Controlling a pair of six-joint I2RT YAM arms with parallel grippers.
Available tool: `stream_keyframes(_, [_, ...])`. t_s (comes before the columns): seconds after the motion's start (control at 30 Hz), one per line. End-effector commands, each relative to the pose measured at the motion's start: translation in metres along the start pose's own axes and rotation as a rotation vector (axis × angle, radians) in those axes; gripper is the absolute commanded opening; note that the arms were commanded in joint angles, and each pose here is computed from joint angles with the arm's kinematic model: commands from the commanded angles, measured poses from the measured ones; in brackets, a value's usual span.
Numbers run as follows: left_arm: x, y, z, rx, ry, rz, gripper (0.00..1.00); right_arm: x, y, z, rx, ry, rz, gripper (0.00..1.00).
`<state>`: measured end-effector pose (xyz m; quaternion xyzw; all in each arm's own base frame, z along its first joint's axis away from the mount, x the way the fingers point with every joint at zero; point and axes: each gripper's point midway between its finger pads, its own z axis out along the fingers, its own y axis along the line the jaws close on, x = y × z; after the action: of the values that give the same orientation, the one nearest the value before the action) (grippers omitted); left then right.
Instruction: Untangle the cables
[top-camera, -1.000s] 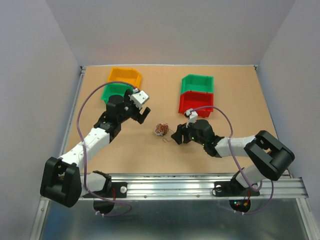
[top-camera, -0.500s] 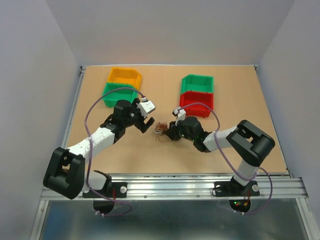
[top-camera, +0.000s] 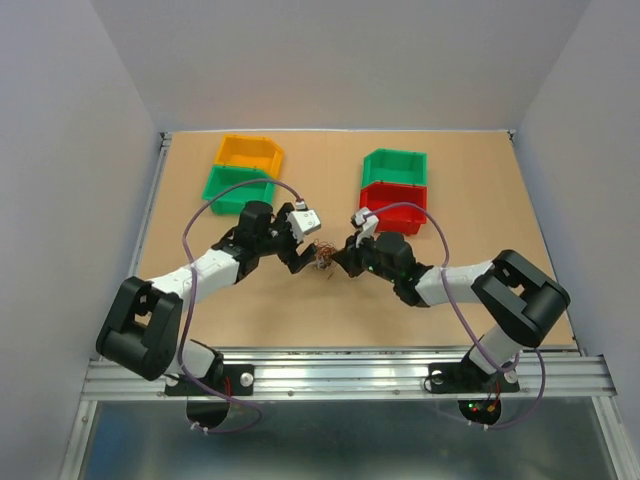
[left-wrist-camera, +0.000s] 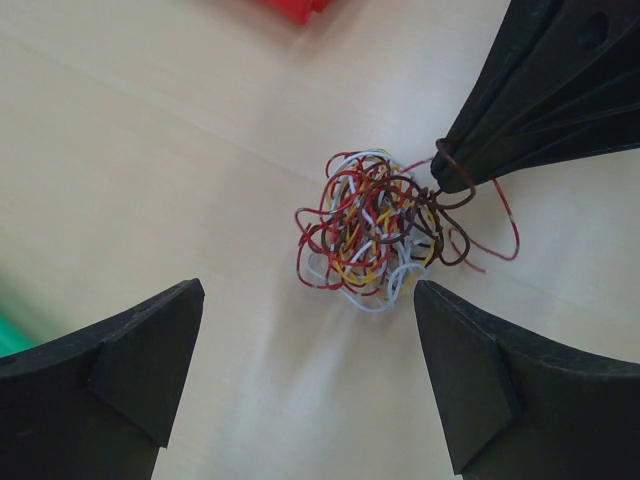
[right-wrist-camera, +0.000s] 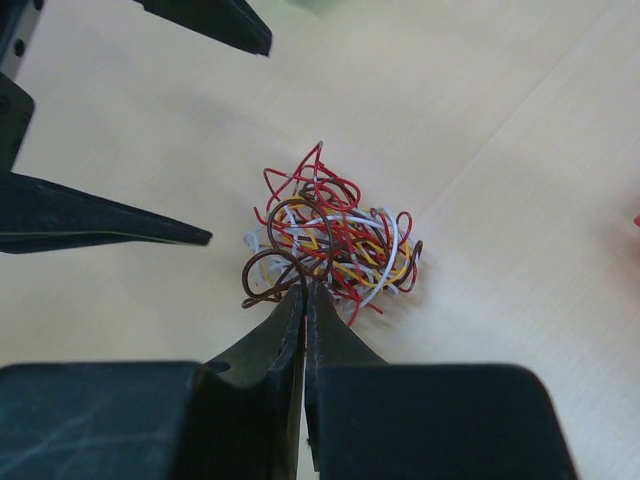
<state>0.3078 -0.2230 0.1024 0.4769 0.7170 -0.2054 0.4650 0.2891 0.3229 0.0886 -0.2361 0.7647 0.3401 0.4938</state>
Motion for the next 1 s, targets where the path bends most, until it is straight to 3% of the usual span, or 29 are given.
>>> stream_keyframes(0.0, [-0.029, -0.007, 0.011, 0.073, -0.063, 0.024, 0.99, -0.026, 0.018, -0.004, -0.061, -0.074, 0.014, 0.01])
stream_keyframes(0.13, [-0.025, 0.001, 0.026, 0.044, 0.0, -0.032, 0.98, -0.037, 0.013, -0.004, -0.016, -0.088, 0.023, 0.01])
stream_keyframes(0.4, [-0.027, 0.008, 0.023, -0.016, -0.006, -0.062, 0.99, -0.08, 0.015, -0.017, 0.042, -0.108, -0.018, 0.0])
stream_keyframes(0.6, [-0.052, -0.015, 0.008, 0.083, -0.09, -0.001, 0.99, -0.125, 0.027, -0.033, 0.038, -0.155, -0.076, 0.01])
stream_keyframes(0.83, [-0.071, -0.006, -0.016, -0.026, -0.177, 0.022, 0.99, -0.164, 0.047, -0.037, -0.018, -0.193, -0.081, 0.01])
stream_keyframes(0.97, [-0.105, -0.015, -0.039, -0.024, -0.309, 0.084, 0.99, -0.181, 0.052, -0.038, -0.025, -0.215, -0.099, 0.01])
